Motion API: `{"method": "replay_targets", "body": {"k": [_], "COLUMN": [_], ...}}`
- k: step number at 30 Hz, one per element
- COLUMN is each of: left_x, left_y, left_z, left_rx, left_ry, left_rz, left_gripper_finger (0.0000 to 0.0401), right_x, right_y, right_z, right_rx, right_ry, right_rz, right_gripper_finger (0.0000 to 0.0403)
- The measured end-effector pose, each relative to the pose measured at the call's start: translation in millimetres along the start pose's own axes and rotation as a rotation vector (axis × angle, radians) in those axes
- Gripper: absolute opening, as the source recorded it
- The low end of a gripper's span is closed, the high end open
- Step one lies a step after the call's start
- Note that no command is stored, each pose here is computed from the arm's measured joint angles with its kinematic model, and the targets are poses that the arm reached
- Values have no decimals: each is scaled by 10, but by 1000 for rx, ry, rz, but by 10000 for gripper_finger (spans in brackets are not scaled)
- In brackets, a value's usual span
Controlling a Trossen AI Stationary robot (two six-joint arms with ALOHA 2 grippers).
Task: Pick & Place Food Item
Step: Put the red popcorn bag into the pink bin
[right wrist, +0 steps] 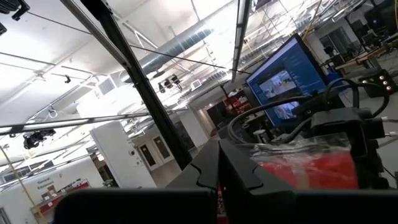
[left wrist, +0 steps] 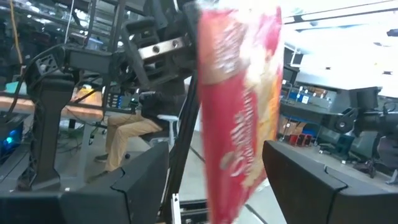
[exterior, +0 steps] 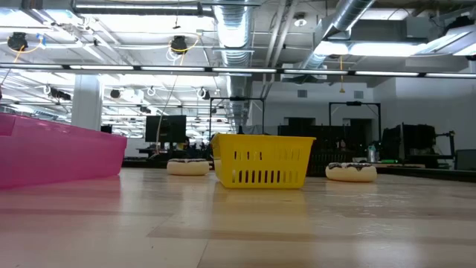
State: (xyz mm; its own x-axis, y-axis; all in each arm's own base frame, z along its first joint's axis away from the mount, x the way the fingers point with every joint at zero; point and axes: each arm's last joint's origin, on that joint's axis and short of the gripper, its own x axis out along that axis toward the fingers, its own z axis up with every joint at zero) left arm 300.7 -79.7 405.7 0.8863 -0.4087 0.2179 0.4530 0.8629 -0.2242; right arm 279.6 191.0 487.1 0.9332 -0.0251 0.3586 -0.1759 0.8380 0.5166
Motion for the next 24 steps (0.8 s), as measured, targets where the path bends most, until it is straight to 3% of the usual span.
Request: {"method": "replay_targets", "body": {"k": [24], "left_x": [7], "left_y": [-13], "left_z": [15], "left_rx": [-18], "left_ry": [-16], "left_rz": [-39], "left_gripper_finger": [257], "right_x": [125], "right_y": [-158], "right_z": [49], "right_rx": [-5], "right_ry": [13], "right_rz": [71], "right_gripper_finger": [0]}}
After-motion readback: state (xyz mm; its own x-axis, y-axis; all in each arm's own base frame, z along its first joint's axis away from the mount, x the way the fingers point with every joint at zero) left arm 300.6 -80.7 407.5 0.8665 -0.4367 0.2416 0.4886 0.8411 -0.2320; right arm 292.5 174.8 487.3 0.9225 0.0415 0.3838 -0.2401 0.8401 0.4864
